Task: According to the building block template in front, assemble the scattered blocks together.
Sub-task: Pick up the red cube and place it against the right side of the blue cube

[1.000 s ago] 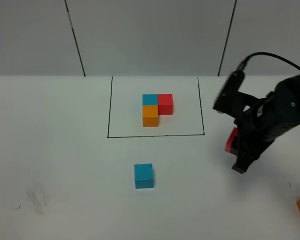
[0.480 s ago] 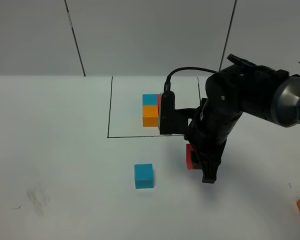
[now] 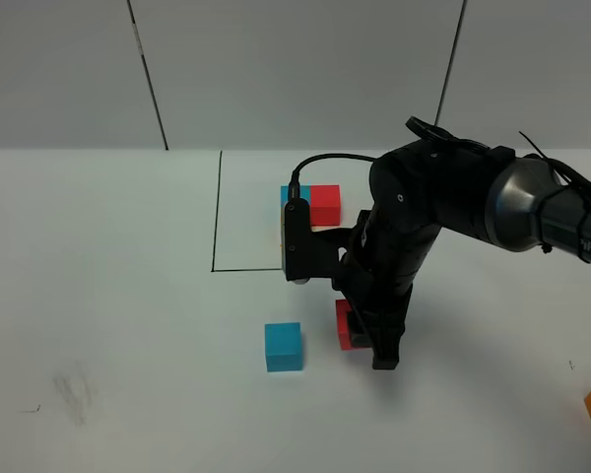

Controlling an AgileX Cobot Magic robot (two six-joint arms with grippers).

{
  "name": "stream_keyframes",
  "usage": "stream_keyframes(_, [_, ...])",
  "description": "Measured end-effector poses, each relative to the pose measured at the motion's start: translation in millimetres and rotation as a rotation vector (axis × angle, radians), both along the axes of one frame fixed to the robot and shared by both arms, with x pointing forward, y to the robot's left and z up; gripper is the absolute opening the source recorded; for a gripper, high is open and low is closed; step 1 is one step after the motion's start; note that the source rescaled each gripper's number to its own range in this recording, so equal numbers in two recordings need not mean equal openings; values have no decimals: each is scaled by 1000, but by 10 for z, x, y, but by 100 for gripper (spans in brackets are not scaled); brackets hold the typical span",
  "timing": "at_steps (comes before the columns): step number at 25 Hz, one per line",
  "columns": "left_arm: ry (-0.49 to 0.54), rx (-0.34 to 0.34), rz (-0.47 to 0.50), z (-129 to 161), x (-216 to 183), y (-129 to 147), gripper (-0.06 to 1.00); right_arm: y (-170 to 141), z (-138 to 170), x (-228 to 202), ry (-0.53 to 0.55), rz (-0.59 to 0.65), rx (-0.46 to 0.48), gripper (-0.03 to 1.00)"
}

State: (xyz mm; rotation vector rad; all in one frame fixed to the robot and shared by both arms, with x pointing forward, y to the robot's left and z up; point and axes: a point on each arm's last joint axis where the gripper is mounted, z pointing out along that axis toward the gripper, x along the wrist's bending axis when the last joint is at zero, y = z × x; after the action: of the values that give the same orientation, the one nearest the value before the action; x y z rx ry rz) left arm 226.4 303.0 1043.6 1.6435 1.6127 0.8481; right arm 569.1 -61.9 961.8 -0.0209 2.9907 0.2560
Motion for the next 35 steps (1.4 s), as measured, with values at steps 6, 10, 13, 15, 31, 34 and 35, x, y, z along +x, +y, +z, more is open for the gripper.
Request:
stream_keyframes(6, [0, 0, 0, 0, 0, 0, 46, 95, -22, -20, -24, 65, 26, 29])
stream_keyframes(10, [0, 0, 0, 0, 0, 0, 46, 157, -40, -12, -47, 96, 38, 29])
stream_keyframes(13, [0, 0, 0, 0, 0, 0, 46, 210, -98, 41, -37, 100, 35, 29])
stream_keyframes(15, [0, 0, 0, 0, 0, 0, 46, 236, -129, 72, -26, 101, 31, 28])
stream_keyframes(31, [0, 0, 0, 0, 0, 0, 46, 338, -161, 46, 10, 93, 63, 28])
stream_keyframes(34, [0, 1, -1, 0, 0, 0, 46, 350, -162, 41, 11, 93, 67, 28])
stream_keyframes(35, [0, 1, -1, 0, 0, 0, 46, 351, -167, 41, 12, 92, 67, 28])
